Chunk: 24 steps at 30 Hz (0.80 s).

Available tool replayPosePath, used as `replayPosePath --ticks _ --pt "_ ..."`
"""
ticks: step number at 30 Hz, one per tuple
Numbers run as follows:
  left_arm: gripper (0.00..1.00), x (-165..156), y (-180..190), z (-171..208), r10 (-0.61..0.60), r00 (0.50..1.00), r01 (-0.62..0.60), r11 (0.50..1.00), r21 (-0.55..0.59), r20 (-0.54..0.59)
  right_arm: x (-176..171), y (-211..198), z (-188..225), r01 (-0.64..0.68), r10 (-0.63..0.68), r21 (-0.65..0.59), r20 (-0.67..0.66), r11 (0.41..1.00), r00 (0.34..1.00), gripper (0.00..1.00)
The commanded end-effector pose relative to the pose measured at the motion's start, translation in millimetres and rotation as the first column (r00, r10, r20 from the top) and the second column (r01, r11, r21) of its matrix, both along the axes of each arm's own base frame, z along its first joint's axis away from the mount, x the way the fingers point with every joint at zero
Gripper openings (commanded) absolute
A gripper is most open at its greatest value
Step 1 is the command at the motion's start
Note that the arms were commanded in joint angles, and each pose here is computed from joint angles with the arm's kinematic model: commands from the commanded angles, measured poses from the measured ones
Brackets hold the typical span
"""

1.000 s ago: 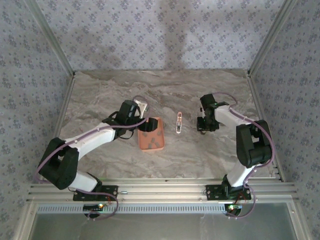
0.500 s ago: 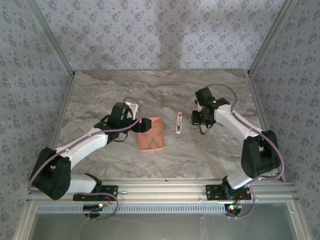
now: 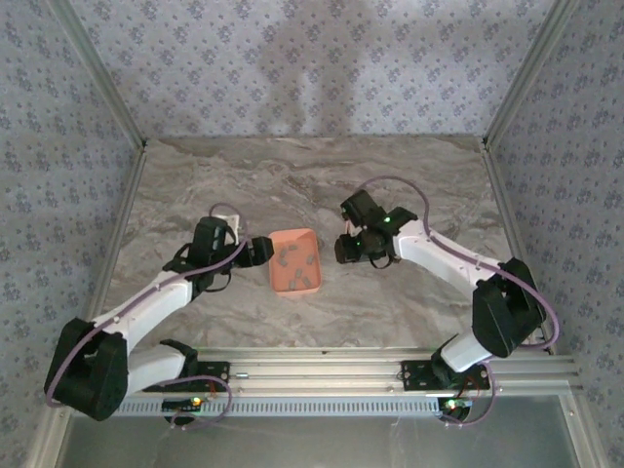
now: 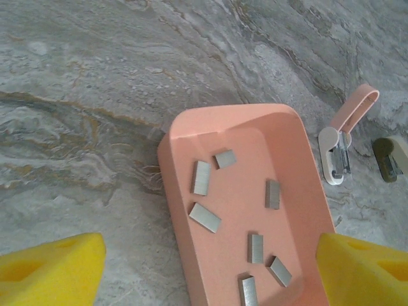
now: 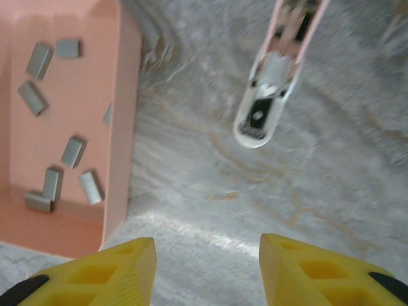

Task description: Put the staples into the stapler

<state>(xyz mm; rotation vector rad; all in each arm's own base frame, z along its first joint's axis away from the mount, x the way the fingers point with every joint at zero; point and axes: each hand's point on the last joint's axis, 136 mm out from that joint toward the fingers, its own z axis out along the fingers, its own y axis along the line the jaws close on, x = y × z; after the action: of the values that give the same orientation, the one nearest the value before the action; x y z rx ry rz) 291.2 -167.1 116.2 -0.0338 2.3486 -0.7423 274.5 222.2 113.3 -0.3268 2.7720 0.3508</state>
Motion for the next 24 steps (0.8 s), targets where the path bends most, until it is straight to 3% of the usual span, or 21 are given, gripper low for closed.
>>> replayPosePath --ticks 1,15,24 --pt "0.87 2.0 11.6 6.4 0.077 0.997 -0.077 0.997 -0.026 0.028 -7.2 8.9 -3.4 0.024 -0.023 0.034 -0.016 0.999 1.000 0.48" --pt "0.88 -6.8 28.4 0.7 0.137 0.990 -0.137 0.990 -0.020 0.040 -29.1 59.9 -24.4 -0.052 0.062 0.139 -0.070 0.989 0.996 0.49" --pt "0.88 -6.7 28.6 -0.4 0.136 0.990 -0.135 0.991 -0.020 0.038 -30.8 72.1 -51.4 -0.074 0.082 0.073 -0.125 0.995 0.989 0.48"
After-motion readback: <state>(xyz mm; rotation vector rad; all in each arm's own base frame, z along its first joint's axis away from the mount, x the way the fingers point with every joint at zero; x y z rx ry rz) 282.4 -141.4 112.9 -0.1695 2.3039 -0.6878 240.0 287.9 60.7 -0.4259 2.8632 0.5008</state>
